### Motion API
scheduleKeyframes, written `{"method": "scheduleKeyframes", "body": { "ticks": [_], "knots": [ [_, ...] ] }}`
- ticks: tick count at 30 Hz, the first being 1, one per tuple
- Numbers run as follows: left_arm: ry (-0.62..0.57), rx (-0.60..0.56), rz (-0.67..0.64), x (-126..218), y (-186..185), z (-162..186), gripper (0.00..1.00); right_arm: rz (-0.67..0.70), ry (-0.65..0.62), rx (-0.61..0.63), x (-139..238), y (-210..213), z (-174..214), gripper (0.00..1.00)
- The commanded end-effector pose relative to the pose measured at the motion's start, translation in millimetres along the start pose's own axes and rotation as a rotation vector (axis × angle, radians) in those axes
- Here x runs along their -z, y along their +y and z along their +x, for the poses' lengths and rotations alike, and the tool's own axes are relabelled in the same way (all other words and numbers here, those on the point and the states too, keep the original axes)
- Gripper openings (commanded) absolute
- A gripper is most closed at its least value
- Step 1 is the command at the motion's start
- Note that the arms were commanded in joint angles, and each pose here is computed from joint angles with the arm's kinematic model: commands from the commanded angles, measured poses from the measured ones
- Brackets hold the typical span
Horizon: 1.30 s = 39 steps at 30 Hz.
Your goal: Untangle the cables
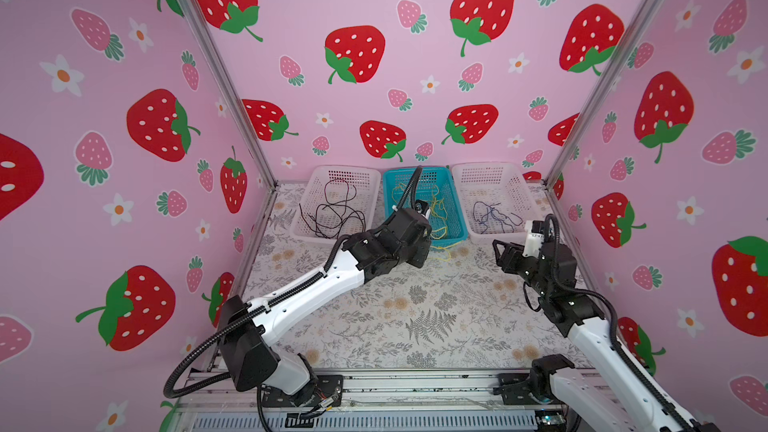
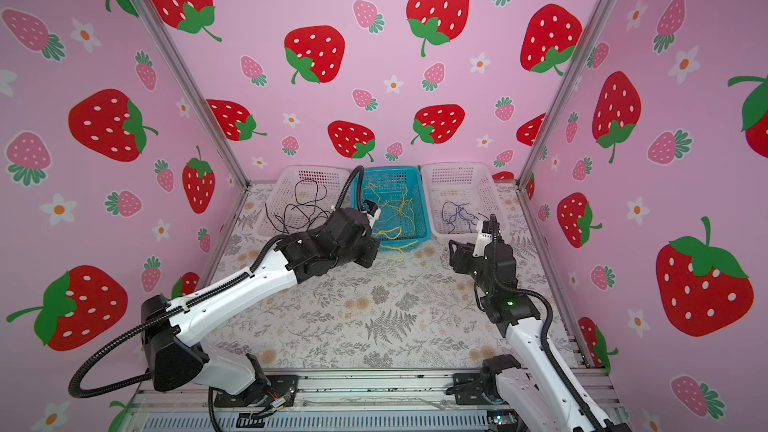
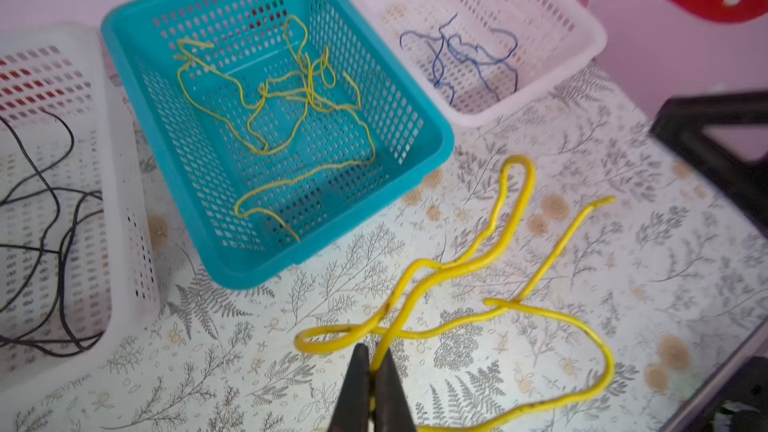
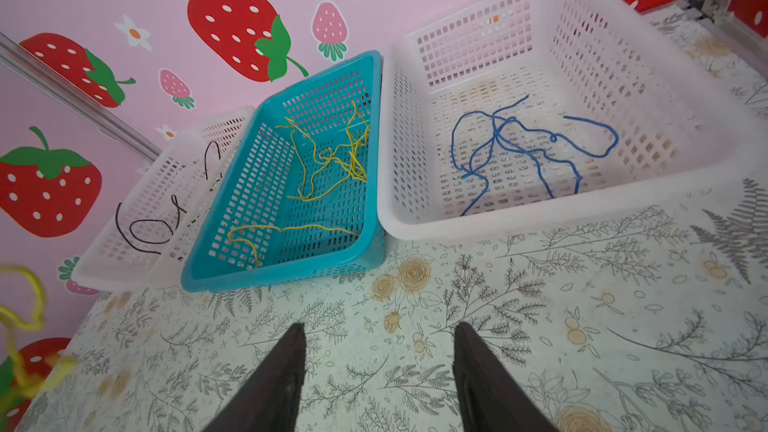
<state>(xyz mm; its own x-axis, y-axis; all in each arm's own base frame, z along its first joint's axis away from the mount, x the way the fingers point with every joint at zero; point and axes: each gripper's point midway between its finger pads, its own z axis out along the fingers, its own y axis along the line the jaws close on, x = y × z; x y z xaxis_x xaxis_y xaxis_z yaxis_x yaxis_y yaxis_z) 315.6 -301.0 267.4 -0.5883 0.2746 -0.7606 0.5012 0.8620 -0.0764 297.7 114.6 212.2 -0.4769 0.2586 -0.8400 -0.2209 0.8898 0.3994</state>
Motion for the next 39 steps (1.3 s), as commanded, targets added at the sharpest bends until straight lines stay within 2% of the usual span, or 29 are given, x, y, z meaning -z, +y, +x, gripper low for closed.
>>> {"method": "scheduleKeyframes", "body": {
  "ticks": [1, 5, 12, 17, 20, 22, 25, 28, 30, 31, 32, 37, 39],
  "knots": [
    [0.011, 0.007, 0.014, -17, 16, -24, 0.00, -0.029, -0.011, -0.005, 4, 7, -2, 0.59],
    [0.036, 0.075, 0.047, -60, 34, -45, 0.00, -0.023, -0.009, 0.002, 6, 7, -2, 0.59],
    [0.103, 0.119, 0.015, -131, 61, -47, 0.00, -0.004, -0.020, 0.024, 12, 5, -4, 0.59],
    [0.109, 0.130, 0.002, -149, 70, -49, 0.00, 0.017, -0.018, 0.025, 13, 0, -1, 0.61],
    [0.132, 0.121, -0.022, -157, 75, -42, 0.05, 0.012, -0.020, 0.025, 13, 2, -2, 0.61],
    [0.152, 0.124, -0.013, -162, 75, -37, 0.19, 0.014, -0.016, 0.025, 13, 2, -2, 0.61],
    [0.147, 0.118, -0.015, -158, 76, -38, 0.33, 0.026, -0.016, 0.029, 13, 0, -3, 0.64],
    [0.123, 0.118, -0.021, -146, 80, -47, 0.56, 0.051, -0.022, 0.036, 14, -4, -4, 0.69],
    [0.103, 0.124, -0.020, -132, 82, -55, 0.66, 0.076, -0.041, 0.038, 16, -8, -8, 0.78],
    [0.086, 0.125, -0.019, -123, 82, -59, 0.71, 0.095, -0.059, 0.042, 19, -11, -12, 0.85],
    [0.068, 0.128, -0.021, -114, 83, -62, 0.76, 0.105, -0.081, 0.056, 21, -12, -17, 0.99],
    [-0.069, 0.146, -0.049, -55, 90, -69, 1.00, 0.170, -0.235, 0.114, 41, -21, -42, 0.99],
    [-0.115, 0.154, -0.093, -32, 99, -62, 0.99, 0.217, -0.310, 0.124, 49, -30, -48, 0.99]
  ]
}}
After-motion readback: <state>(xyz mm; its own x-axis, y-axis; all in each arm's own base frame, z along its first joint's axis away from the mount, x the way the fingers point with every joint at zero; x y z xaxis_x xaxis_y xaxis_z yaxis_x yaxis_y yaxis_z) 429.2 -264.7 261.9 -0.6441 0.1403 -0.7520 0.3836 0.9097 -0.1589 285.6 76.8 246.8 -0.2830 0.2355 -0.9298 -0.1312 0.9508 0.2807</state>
